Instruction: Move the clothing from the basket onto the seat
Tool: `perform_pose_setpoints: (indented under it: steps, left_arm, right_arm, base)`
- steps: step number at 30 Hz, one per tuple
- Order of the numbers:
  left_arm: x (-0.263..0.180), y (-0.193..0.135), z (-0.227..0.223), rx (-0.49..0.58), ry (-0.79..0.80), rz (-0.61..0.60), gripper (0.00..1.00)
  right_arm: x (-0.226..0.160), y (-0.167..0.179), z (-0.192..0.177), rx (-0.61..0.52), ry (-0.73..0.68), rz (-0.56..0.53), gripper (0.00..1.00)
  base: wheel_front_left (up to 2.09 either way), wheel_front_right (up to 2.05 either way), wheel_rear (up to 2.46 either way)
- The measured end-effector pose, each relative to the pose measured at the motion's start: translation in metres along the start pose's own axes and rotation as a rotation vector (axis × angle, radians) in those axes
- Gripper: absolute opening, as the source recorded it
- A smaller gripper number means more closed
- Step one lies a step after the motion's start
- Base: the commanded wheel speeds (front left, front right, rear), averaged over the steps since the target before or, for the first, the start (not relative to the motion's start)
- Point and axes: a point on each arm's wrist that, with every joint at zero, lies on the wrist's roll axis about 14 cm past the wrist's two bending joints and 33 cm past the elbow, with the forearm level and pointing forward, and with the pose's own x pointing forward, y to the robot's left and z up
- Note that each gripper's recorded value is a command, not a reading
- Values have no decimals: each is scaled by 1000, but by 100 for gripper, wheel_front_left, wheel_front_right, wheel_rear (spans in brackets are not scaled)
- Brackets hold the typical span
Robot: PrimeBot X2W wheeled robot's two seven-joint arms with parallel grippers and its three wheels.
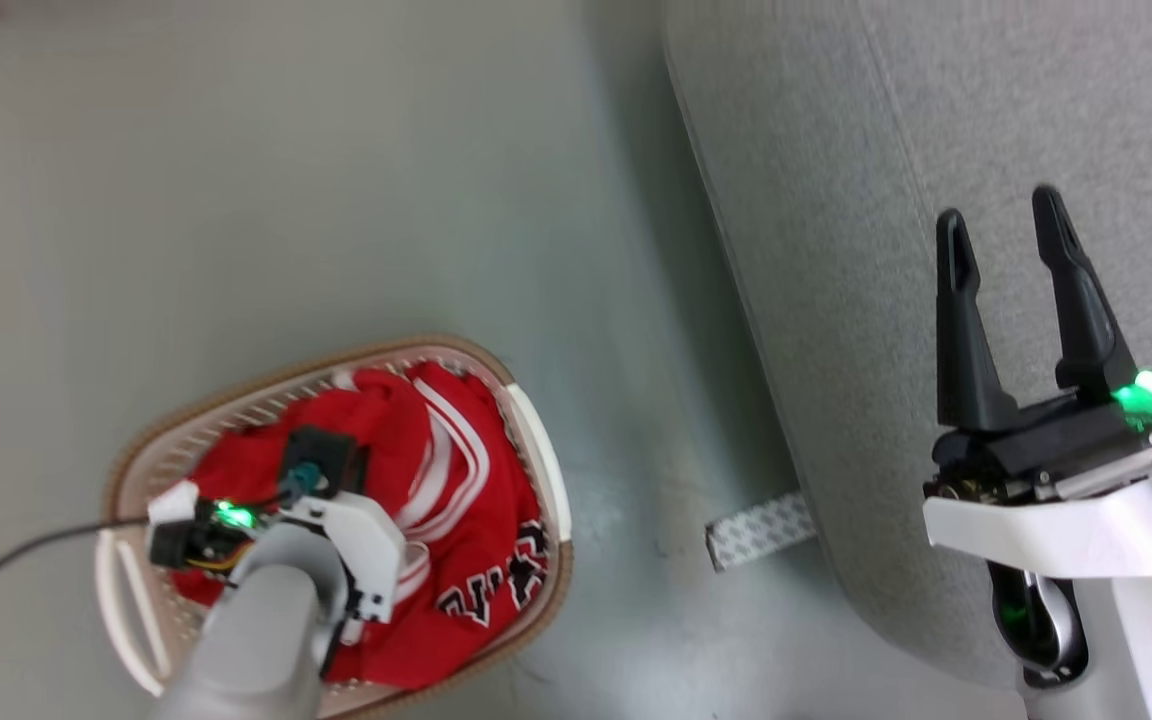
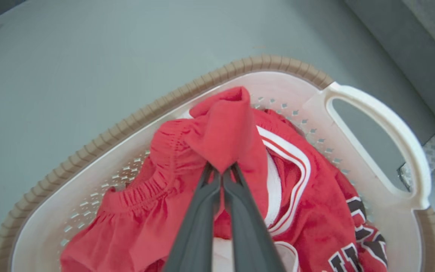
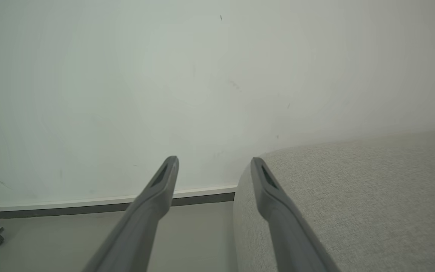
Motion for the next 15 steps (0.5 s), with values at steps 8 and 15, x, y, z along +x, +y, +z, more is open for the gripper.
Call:
perform_pose_setpoints:
  steps: [8, 15]
  left_arm:
    - [-53, -3, 60, -93, -196, 26, 0]
    - [-123, 4, 107, -150, -405, 86, 0]
  right_arm:
    - [-29, 7, 28, -5, -30, 2, 100]
    - [-65, 20, 50, 6, -56, 21, 100]
  base:
    - [0, 0, 0]
    - [0, 0, 0]
